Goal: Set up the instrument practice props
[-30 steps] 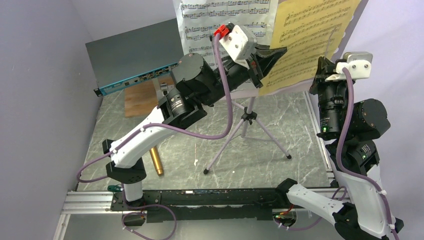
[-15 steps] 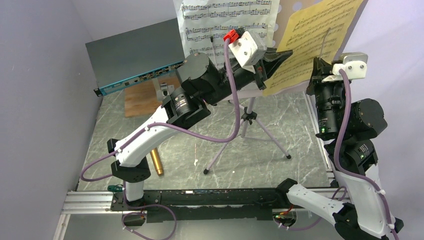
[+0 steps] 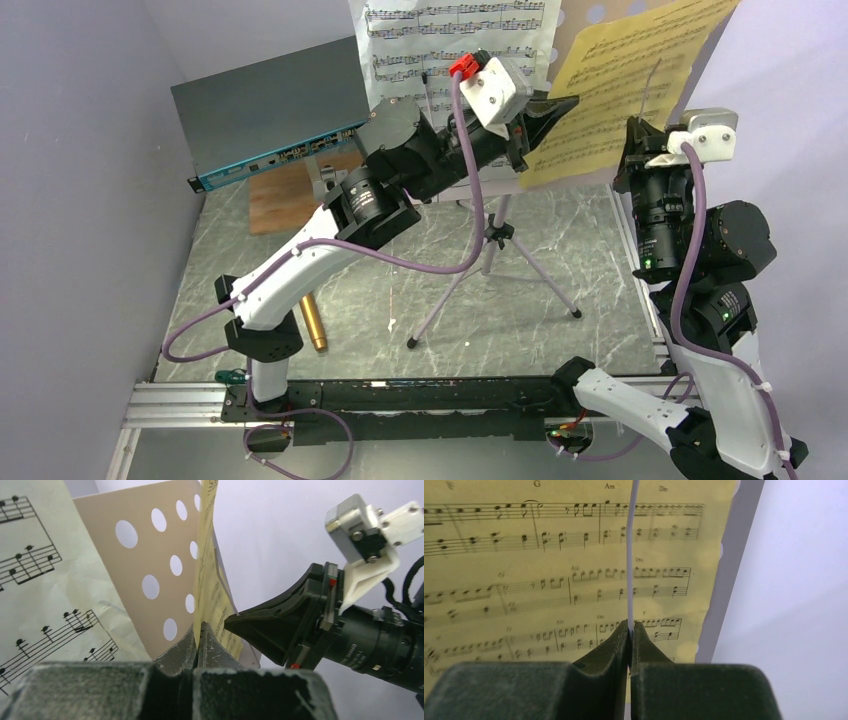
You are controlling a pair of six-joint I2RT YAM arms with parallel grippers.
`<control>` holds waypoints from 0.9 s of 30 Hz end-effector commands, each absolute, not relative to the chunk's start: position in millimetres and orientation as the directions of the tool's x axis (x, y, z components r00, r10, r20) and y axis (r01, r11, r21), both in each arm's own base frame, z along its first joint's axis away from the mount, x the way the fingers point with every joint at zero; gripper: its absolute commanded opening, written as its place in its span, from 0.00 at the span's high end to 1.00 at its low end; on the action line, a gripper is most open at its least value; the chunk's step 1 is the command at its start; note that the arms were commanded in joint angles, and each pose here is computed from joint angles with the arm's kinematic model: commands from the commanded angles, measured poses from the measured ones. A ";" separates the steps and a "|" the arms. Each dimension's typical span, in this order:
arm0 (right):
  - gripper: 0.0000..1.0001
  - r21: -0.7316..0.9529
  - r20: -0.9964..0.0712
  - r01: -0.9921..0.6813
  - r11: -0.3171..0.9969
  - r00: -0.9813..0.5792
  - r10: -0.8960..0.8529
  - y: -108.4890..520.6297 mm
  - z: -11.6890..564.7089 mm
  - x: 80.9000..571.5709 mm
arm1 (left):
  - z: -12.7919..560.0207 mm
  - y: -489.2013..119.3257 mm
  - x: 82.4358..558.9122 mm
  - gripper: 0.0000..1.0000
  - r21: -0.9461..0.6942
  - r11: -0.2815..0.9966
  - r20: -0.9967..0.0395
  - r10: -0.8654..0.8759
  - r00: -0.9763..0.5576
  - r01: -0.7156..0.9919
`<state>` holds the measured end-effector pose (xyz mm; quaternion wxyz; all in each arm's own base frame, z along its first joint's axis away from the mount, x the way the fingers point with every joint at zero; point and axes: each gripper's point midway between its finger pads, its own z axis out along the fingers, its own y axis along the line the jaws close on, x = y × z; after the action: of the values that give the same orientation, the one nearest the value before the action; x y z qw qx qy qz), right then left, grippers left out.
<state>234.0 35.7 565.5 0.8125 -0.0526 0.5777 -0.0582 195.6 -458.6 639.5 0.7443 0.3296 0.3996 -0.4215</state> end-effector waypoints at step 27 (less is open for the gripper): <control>0.53 -0.020 -0.947 -0.174 0.984 0.319 0.038 47.2 571.1 198.3 | 665.7 -426.9 180.2 0.34 -0.002 0.330 -0.852 -0.495 0.172 0.944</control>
<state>212.7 45.3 568.6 0.8138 -0.0598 0.5776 0.0236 208.9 -471.1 613.7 0.7047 0.3135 0.4417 -0.4582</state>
